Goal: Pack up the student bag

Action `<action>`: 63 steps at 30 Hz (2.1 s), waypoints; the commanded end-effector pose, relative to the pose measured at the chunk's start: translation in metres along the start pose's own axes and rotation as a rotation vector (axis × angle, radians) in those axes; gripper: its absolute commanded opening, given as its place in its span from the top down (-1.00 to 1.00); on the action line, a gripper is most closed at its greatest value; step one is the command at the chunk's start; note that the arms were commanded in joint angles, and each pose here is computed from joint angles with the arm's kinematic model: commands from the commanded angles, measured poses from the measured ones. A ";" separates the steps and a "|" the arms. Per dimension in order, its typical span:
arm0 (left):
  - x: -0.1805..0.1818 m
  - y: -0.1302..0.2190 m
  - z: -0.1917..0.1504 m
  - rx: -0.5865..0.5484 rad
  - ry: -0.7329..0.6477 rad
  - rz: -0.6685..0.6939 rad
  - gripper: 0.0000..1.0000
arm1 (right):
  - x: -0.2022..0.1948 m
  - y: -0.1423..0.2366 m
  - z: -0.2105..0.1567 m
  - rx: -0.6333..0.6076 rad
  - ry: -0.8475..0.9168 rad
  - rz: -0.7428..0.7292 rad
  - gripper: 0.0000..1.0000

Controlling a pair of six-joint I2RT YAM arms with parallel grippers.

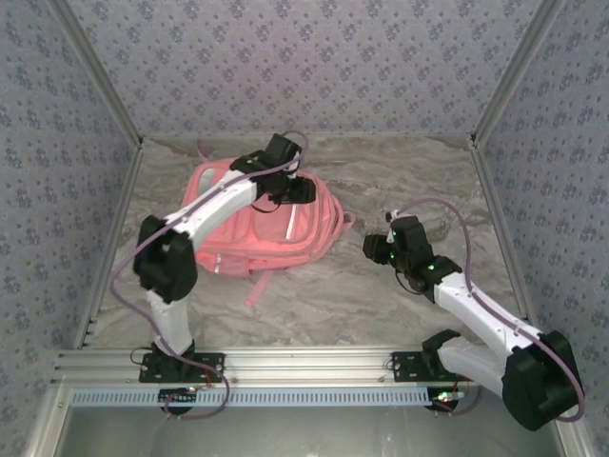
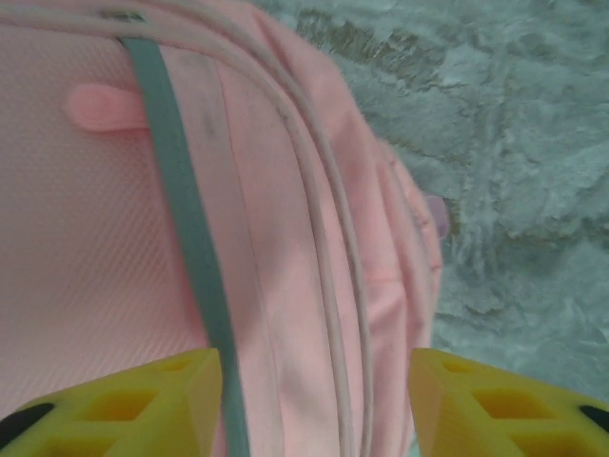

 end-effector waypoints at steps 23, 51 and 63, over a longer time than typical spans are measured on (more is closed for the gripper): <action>-0.054 0.062 -0.095 0.003 -0.028 -0.132 0.72 | 0.028 -0.046 0.034 0.077 -0.103 0.122 -0.22; 0.184 0.018 -0.097 -0.036 0.690 0.181 0.36 | 0.009 -0.112 -0.038 0.355 -0.089 0.001 1.00; 0.210 0.110 -0.015 -0.218 0.572 0.256 0.04 | 0.100 -0.008 -0.113 0.374 0.229 0.316 -0.34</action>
Point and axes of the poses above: each hand's point on the last joint's axis, 136 mm out from that joint toward the fingers, its own y axis back along the fingers, its own x axis along the line the jaws close on, z = x × y, the point moved 2 cm from there along y, back along the fingers, and after that the axes turned 14 degrees about -y, right-handed, at the moved point
